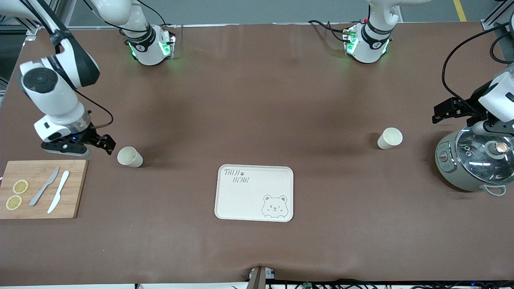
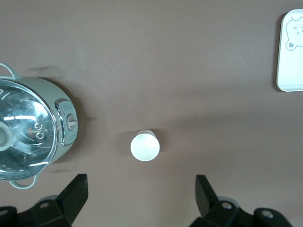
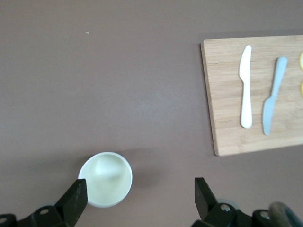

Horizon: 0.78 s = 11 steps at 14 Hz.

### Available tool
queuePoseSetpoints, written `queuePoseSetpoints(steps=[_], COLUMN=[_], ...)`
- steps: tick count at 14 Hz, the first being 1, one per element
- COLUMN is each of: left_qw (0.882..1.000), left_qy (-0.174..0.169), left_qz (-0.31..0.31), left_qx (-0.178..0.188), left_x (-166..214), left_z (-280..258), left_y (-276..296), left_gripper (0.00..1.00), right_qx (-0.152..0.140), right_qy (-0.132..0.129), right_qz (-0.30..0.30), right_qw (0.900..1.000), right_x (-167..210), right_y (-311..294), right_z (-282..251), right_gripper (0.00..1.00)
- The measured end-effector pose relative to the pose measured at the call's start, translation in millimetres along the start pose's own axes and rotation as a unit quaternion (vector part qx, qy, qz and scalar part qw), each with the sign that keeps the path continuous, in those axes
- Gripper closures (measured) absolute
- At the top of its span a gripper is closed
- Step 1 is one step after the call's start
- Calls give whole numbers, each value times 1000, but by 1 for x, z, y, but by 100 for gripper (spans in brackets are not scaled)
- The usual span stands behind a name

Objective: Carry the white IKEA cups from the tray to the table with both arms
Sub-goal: 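Open the right gripper and raise it away from the cup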

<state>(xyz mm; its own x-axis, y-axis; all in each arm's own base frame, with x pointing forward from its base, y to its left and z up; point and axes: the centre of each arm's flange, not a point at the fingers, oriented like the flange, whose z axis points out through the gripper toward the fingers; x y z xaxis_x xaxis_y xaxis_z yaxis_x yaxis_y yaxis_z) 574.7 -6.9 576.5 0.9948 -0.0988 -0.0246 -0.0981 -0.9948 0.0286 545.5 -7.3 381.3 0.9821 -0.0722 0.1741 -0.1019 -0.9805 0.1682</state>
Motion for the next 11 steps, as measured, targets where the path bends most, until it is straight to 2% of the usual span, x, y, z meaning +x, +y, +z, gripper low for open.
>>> queuePoseSetpoints(steps=[2,6,7,11], left_qw=[1000,1000,1000,1000], left_qy=[0,1,1,1], left_qz=[0,1,2,3], left_qx=[0,0,0,0], left_x=[0,0,0,1], left_z=[0,-1,-1,-1], left_y=[0,2,2,4], left_gripper=[0,0,0,0], right_qx=[-4,17,28,113], right_qy=[-22,-73,-78,-86], right_qz=[8,10,9,2], right_qw=[1000,997,997,990], right_x=[10,31,35,36], right_y=[-5,15,24,63], right_z=[-41,-144,-166,-219], right_gripper=[0,0,0,0])
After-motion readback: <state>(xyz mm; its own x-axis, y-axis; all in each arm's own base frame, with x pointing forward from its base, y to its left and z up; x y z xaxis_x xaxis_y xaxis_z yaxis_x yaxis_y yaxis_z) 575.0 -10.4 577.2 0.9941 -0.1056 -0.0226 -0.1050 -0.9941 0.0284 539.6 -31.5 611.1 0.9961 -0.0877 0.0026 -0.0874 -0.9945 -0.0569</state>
